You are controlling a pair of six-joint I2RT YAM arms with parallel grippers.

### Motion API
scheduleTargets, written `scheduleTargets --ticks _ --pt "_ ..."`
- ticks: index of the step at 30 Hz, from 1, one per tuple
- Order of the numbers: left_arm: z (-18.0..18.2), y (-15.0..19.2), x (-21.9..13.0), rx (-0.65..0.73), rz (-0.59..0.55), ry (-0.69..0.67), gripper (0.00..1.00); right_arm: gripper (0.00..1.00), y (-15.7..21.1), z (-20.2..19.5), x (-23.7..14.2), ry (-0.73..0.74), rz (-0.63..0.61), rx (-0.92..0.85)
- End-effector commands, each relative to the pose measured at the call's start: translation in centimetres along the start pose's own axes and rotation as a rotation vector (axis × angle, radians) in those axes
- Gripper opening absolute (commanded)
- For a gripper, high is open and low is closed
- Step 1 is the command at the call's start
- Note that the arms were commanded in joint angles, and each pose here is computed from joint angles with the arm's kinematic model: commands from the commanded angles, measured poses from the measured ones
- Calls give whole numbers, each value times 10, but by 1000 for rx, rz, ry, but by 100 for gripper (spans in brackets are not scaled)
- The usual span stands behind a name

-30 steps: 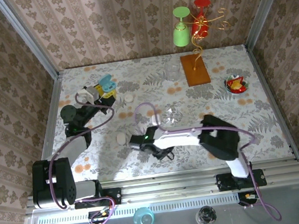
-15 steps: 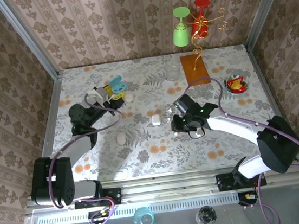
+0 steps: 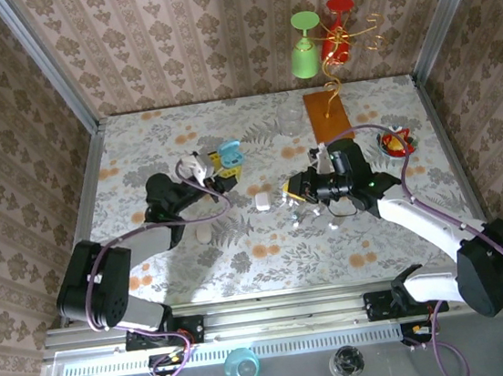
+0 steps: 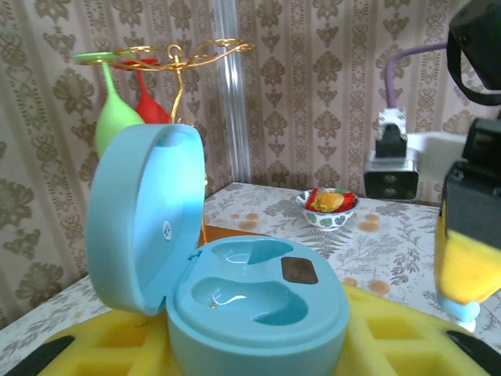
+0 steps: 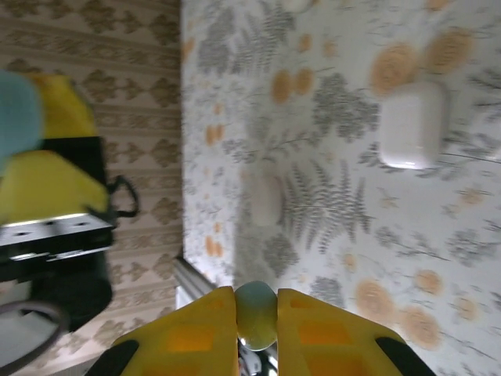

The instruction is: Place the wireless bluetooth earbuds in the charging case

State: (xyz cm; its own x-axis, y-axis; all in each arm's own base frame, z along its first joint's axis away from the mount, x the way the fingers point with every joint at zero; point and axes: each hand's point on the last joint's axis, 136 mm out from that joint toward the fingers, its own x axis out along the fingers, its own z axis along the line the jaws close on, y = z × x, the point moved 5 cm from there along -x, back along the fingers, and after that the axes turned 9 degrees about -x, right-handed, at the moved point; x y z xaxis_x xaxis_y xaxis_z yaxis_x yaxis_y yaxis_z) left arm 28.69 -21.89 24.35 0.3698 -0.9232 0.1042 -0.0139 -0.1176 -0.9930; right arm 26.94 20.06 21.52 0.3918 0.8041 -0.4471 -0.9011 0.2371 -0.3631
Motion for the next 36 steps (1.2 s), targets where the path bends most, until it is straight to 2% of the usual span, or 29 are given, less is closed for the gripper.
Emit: scheduleTargets --ticks 1,11,19,36 --pt "-8 -6 9 75 -24 51 42 15 -8 34 -9 -159 -7 -52" --pt "-28 8 23 97 0 153 41 15 -29 73 -20 -180 -58 -205" --pt "-33 13 31 108 6 152 41 14 -37 91 -6 -165 -31 -261" --pt "-39 12 41 127 -2 177 41 13 -40 96 15 -131 -18 -280"
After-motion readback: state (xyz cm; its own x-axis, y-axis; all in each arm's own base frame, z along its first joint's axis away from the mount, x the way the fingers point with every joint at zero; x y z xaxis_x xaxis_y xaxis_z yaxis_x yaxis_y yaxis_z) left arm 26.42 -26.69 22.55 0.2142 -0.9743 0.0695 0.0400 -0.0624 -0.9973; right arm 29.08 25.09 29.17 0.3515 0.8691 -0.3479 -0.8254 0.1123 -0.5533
